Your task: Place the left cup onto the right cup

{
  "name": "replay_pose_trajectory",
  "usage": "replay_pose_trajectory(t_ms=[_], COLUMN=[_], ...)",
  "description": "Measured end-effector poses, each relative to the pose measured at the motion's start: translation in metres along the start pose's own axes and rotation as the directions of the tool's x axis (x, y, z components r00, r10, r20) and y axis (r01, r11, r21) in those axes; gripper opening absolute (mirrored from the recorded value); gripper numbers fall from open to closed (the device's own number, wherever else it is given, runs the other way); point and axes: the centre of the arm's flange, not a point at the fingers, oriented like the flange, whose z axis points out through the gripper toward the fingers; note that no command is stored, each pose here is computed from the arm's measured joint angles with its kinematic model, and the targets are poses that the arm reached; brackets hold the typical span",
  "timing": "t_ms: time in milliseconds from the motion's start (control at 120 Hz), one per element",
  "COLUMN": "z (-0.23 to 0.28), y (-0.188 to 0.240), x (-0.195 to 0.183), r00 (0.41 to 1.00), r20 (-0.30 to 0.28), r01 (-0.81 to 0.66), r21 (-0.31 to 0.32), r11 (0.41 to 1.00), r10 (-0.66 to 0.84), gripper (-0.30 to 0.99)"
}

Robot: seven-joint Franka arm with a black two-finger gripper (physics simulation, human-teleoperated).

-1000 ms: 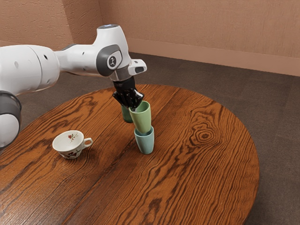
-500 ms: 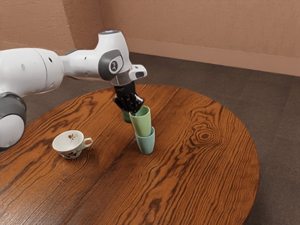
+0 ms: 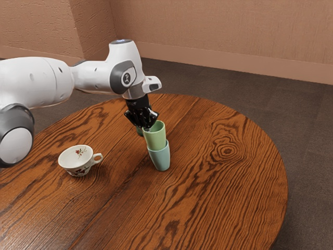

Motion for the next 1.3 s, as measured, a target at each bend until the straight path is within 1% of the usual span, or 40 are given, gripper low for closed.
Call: replay_pose_trajectory(t_ms=[58, 200, 275, 358, 458, 675, 1008, 1133, 1300], z=[0.000, -0.003, -0.005, -0.007, -0.009, -0.009, -0.029, -0.050, -0.104], y=[0.000, 0.001, 0.002, 0.002, 0.002, 0.002, 0.005, 0.009, 0.018], x=[0.001, 0.003, 0.004, 0.005, 0.006, 0.006, 0.008, 0.003, -0.018], r00=[1.000, 1.000, 1.000, 0.999, 0.999, 0.999, 0.998, 0.996, 0.995], r20=[-0.006, -0.020, -0.028, -0.034, -0.037, -0.039, -0.066, -0.077, -0.079], r01=[0.000, -0.004, -0.006, -0.008, -0.010, -0.013, -0.025, -0.036, -0.064], r21=[0.000, -0.005, -0.007, -0.008, -0.008, -0.008, -0.007, -0.012, -0.027], r11=[1.000, 1.000, 1.000, 1.000, 1.000, 1.000, 1.000, 0.999, 0.998], r10=[0.000, 0.004, 0.006, 0.008, 0.009, 0.013, 0.025, 0.035, 0.062], gripper=[-0.07, 0.25, 0.37, 0.47, 0.55, 0.63, 0.66, 0.67, 0.67])
